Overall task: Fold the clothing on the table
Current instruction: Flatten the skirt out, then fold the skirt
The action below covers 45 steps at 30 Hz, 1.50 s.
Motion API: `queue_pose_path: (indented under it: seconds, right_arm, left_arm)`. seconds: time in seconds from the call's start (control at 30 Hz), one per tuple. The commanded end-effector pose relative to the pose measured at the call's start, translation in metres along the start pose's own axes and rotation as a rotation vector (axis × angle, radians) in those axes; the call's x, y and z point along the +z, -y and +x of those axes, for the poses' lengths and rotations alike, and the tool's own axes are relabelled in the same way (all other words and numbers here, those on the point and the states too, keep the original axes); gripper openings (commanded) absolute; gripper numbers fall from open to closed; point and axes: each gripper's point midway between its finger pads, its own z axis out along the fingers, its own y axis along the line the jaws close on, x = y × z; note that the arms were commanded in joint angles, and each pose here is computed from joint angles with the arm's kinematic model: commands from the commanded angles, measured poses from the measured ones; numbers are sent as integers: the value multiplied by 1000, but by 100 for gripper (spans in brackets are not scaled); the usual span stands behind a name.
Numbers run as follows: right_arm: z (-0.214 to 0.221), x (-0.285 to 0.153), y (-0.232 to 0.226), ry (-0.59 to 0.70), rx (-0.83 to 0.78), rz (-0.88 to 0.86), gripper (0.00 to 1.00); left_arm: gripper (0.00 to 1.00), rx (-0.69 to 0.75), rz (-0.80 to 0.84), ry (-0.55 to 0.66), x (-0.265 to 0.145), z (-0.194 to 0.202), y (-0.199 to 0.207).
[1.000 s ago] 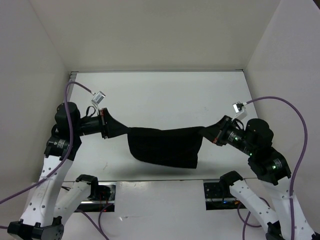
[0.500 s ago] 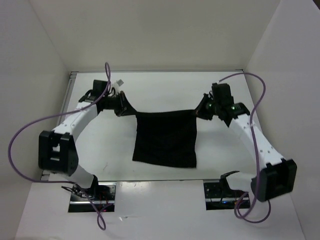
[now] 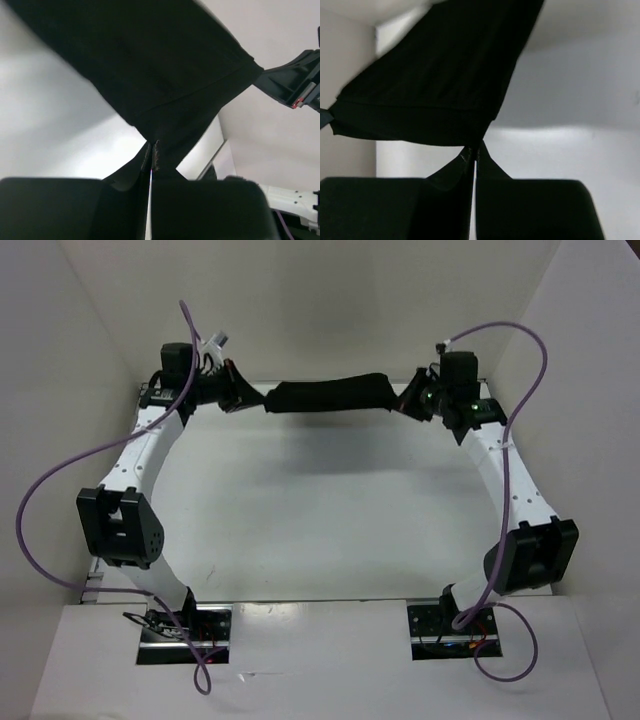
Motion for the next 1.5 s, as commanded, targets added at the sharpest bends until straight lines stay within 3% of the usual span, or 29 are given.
queue_pose_path:
  seconds: [0.0, 0.13, 0.23, 0.33, 0.47, 0.7, 0.87, 1.1, 1.3, 1.47]
  right_arm:
    - [53, 3, 43, -110, 56, 82, 0]
    - [171, 2, 85, -372, 141, 149, 0]
    - [233, -14, 96, -509, 209, 173, 0]
    - [271, -37, 98, -608, 264, 198, 0]
    - [295, -61, 92, -718, 316, 238, 0]
    - [357, -100, 89, -930, 378, 294, 0]
    - [357, -116, 78, -941, 430, 280, 0]
    - [300, -105, 48, -796, 404, 210, 0]
    - [261, -73, 63, -662, 428, 229, 0]
    - [216, -46, 91, -505, 476, 257, 0]
  left_arm:
    - [0, -57, -65, -54, -6, 46, -41]
    - [0, -176, -123, -240, 14, 148, -79]
    - [0, -268, -212, -364, 13, 225, -106]
    - [0, -318, -248, -481, 3, 286, -112]
    - [0, -364, -283, -558, -16, 320, -111]
    - [0, -333, -276, -588, -37, 325, -90]
    - [0, -332, -245, -562, -43, 315, -72]
    - [0, -298, -209, -527, -32, 285, -57]
    - [0, -342, -184, -530, 5, 266, -65]
    - [0, -366, -174, -437, 35, 217, -78]
